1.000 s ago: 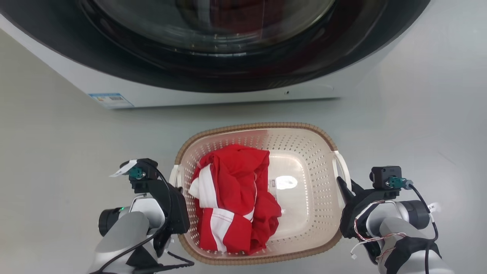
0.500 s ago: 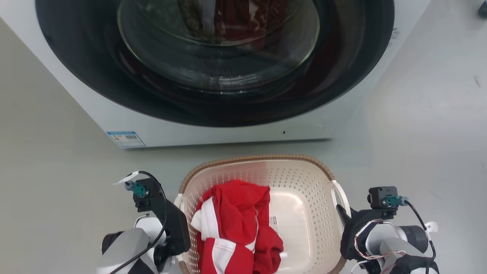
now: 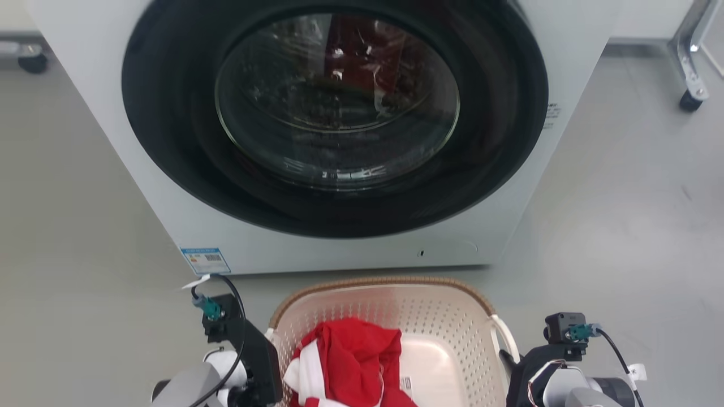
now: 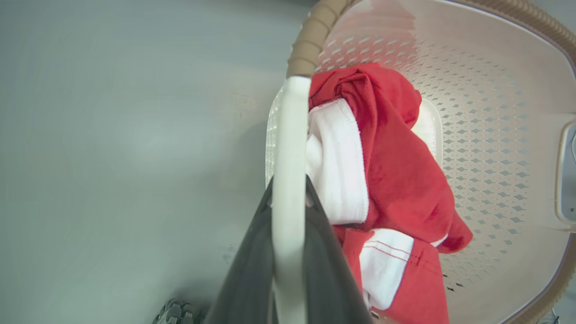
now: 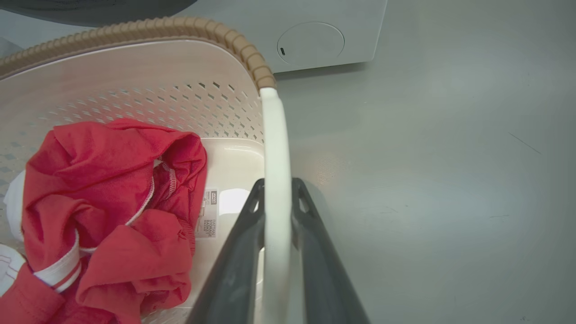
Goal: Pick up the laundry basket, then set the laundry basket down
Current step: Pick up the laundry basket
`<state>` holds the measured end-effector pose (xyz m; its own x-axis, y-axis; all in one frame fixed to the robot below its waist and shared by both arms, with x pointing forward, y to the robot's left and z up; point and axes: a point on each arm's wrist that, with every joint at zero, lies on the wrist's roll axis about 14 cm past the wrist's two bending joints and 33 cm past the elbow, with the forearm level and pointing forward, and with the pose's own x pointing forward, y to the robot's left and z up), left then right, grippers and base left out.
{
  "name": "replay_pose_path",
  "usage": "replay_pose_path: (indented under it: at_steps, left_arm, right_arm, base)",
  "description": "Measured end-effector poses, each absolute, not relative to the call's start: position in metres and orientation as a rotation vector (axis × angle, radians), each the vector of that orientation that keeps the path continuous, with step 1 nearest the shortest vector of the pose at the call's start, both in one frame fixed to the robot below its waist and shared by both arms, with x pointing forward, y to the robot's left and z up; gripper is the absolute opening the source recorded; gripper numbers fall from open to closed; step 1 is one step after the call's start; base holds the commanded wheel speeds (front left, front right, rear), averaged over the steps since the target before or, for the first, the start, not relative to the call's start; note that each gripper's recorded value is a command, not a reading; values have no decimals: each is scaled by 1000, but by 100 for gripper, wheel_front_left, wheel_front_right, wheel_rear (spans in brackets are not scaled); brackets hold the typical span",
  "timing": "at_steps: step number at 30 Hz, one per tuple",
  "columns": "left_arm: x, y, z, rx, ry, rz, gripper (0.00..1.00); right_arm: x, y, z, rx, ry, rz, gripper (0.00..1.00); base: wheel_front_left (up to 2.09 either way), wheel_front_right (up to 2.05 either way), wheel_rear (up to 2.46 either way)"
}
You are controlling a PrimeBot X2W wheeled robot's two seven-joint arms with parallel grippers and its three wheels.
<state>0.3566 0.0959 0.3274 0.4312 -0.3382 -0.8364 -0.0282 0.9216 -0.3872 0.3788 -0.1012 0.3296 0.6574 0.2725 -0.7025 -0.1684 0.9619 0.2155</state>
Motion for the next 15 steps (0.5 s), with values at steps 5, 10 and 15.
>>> replay_pose_path:
  at_steps: [5, 10, 15]
  left_arm:
    - [340, 97, 330, -381, 1127, -196, 0]
    - [338, 95, 339, -400, 1111, -200, 0]
    - [335, 94, 344, -400, 1102, -207, 0]
  right_arm:
    - [365, -101, 333, 140, 835, 251, 0]
    - [360, -101, 341, 153, 831, 245, 0]
    - [355, -103, 345, 156, 834, 241, 0]
  base:
    - [0, 0, 0]
    - [0, 0, 0]
    - [0, 0, 0]
